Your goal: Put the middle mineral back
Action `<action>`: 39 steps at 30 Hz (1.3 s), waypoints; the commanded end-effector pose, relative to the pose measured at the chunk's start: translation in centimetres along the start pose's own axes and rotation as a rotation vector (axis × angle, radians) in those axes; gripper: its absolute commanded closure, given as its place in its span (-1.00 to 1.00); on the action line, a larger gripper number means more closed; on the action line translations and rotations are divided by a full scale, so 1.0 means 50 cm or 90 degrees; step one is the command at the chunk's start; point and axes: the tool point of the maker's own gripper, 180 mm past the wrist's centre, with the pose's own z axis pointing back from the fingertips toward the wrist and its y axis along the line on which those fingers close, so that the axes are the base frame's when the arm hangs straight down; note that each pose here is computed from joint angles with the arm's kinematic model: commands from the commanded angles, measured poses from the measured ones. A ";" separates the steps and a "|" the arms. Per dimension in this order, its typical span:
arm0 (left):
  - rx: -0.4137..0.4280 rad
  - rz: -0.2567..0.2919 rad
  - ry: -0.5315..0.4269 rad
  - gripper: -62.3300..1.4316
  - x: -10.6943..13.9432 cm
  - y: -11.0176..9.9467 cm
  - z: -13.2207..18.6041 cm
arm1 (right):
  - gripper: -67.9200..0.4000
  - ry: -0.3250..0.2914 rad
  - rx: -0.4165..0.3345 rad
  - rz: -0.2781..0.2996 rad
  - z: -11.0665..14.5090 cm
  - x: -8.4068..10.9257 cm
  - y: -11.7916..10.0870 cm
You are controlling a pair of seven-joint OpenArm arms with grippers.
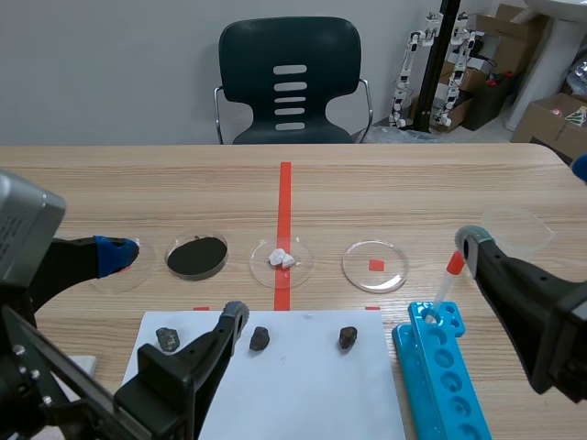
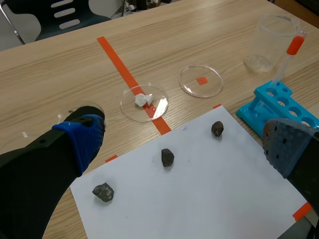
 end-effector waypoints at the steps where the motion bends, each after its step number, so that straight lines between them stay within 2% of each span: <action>1: -0.001 0.006 -0.014 -1.00 0.009 -0.005 -0.002 | -1.00 -0.025 -0.002 0.005 -0.004 0.023 -0.003; 39: -0.006 0.002 -0.016 -1.00 0.010 -0.008 -0.002 | -1.00 -0.024 -0.002 0.005 -0.004 0.023 -0.003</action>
